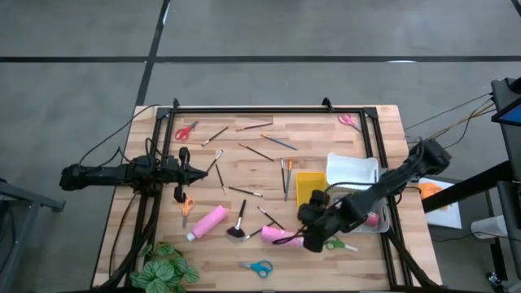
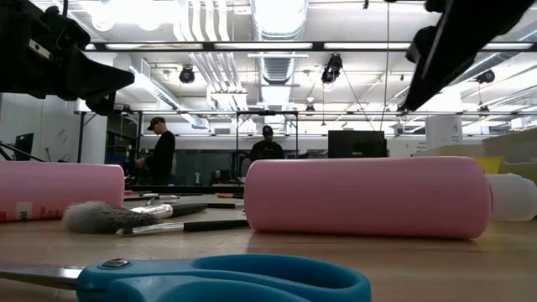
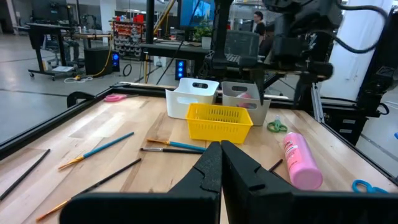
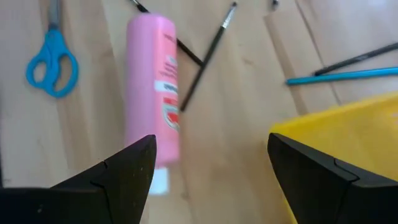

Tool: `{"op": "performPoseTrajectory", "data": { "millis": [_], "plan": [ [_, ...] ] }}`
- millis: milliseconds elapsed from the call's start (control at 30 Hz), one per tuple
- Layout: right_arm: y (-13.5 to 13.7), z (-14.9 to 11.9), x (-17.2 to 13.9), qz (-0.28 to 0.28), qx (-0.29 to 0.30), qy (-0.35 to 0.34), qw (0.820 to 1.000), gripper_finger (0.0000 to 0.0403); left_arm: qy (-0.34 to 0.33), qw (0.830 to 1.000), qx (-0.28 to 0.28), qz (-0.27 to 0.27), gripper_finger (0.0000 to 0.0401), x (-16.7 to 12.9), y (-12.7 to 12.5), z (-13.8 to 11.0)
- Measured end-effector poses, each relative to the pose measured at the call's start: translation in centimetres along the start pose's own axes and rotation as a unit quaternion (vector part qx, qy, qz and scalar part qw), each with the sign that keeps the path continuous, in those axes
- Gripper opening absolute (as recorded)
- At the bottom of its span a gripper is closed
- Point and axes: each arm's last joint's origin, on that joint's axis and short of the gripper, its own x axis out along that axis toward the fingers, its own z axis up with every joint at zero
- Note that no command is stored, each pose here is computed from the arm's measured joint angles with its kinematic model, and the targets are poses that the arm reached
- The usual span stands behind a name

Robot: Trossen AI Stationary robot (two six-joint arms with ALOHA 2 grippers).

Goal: Pick & Place Paint Supplies
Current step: Put the pink paint bottle into the gray bin

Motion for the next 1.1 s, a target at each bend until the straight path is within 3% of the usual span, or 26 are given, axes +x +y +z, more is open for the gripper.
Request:
{"op": "performPoseTrajectory", "data": {
  "millis": [400,1100],
  "plan": [
    [2.9,2.4,1.1,-0.025,-0.020,0.050,0.998,0.0306,0.000,1.000,0.000,0.000,0.0003,0.0,0.0,0.0],
    [3.6,0.5,4.9,0.017,-0.010,0.088,0.996,0.0306,0.000,1.000,0.000,0.000,0.0003,0.0,0.0,0.0]
  ]
}}
